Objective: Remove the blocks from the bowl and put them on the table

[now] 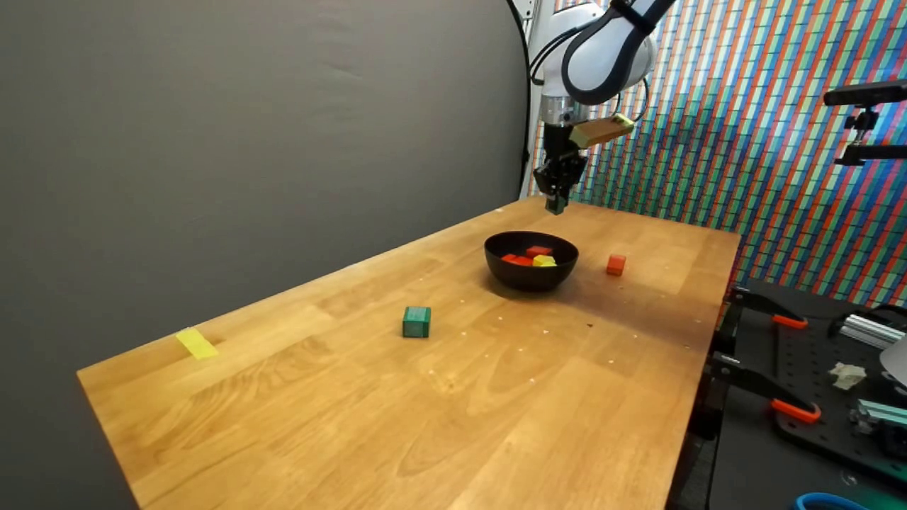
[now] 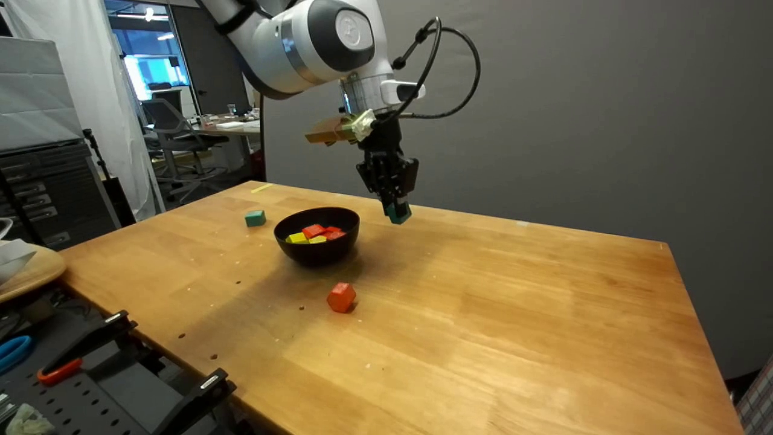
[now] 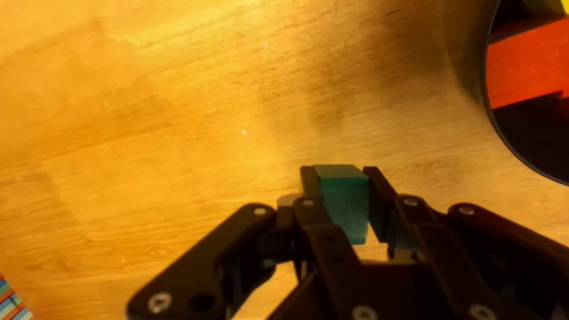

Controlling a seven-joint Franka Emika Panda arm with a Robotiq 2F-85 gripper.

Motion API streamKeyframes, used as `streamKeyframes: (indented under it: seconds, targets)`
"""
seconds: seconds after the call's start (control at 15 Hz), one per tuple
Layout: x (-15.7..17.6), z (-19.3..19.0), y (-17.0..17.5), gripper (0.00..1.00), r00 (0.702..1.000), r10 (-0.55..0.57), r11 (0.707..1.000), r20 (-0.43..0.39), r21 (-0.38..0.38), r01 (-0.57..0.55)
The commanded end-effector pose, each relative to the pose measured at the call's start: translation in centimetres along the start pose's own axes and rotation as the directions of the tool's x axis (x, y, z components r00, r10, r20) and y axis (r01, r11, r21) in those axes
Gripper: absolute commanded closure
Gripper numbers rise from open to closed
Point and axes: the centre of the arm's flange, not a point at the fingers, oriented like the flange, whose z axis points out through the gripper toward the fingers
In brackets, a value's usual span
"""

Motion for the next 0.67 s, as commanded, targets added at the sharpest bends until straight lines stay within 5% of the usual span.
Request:
streamKeyframes:
  seconds: [0.0,0.07,0.2,0.33,0.6]
  targets:
    - [3.6,3.2,-0.9,0.8,0.999,0.006,0.999,0.036,-0.039,-0.005]
    - [3.9,4.1,-0.8,0.78,0.999,0.009,0.999,0.048,-0.043,-0.007]
    - [4.4,5.4,-0.5,0.45,0.998,0.011,0.999,0.068,-0.049,-0.008]
    - [4.3,5.2,-0.3,0.32,0.997,0.002,0.999,0.074,-0.037,0.001]
    - [2.4,-0.6,-0.7,0.01,0.996,-0.089,0.995,0.019,0.037,0.088]
